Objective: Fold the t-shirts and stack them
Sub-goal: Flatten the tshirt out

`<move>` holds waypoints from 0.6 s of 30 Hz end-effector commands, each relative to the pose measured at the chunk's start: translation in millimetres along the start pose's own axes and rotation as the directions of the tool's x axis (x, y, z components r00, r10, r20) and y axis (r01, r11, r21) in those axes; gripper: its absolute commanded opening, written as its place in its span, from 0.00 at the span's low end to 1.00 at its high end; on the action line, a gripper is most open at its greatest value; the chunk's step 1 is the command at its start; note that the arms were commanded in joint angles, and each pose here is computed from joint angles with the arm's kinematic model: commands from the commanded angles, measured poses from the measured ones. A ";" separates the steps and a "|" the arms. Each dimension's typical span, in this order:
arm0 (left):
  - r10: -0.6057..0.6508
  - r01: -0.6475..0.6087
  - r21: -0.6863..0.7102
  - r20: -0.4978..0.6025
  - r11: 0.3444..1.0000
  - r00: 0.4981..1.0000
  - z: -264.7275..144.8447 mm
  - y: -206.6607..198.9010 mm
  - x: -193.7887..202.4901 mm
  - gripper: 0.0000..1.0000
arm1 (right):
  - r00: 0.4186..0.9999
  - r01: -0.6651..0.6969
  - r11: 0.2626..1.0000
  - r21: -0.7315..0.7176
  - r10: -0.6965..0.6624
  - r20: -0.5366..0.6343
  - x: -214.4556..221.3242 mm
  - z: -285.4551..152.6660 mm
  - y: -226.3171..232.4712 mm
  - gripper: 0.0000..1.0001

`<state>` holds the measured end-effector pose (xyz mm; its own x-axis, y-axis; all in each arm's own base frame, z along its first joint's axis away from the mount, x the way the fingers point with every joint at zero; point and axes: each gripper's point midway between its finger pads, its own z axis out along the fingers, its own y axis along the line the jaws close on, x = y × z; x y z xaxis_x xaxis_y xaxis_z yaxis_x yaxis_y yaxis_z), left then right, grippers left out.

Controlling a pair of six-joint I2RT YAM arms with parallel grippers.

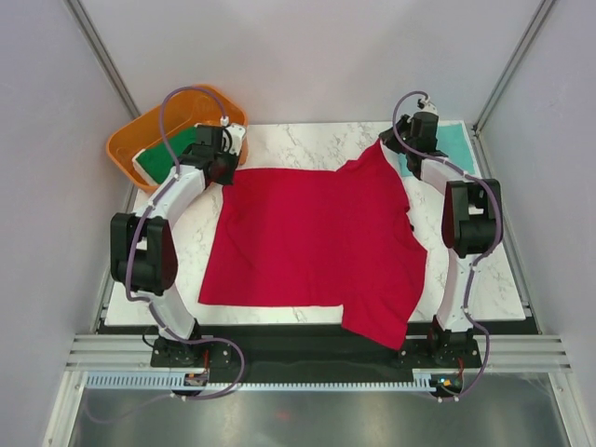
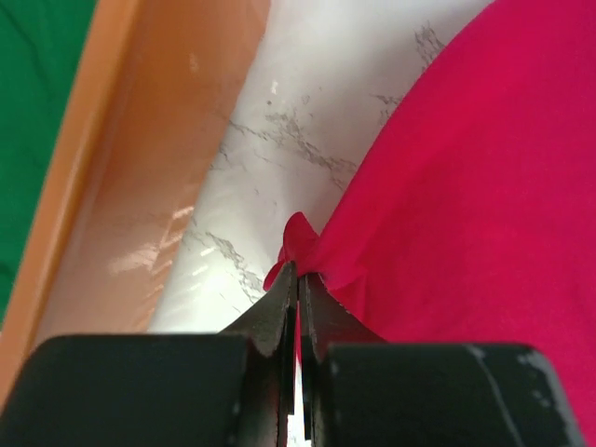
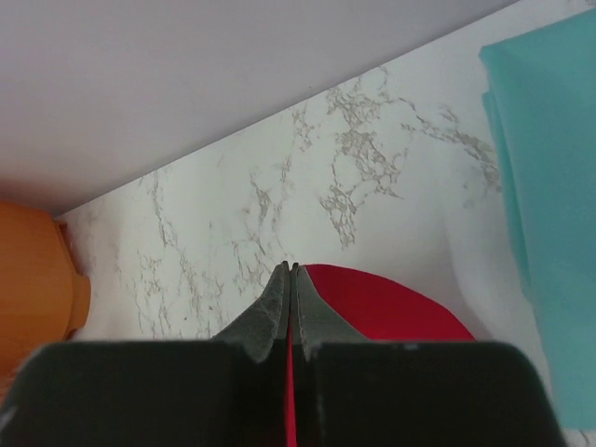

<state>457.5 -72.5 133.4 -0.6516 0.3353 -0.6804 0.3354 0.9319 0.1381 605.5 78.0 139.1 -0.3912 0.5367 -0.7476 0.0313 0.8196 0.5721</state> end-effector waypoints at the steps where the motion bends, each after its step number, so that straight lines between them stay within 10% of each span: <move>1: 0.077 -0.067 -0.092 0.111 0.994 0.991 -2.0 23.7 -47.1 0.02 | 0.998 0.007 0.992 -0.129 0.001 0.064 -23.6 20.3 32.8 0.00; 18: 0.096 -0.054 -0.345 0.106 0.937 0.990 -57.6 71.5 -54.4 0.02 | 0.990 0.105 0.977 -0.183 -0.085 0.112 5.7 28.6 115.3 0.00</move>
<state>479.8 -31.4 177.8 -0.6065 0.3824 -0.6971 0.1766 0.9196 0.3508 627.4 189.0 153.0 -0.3924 0.4678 -0.7920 -0.1668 0.8105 0.5614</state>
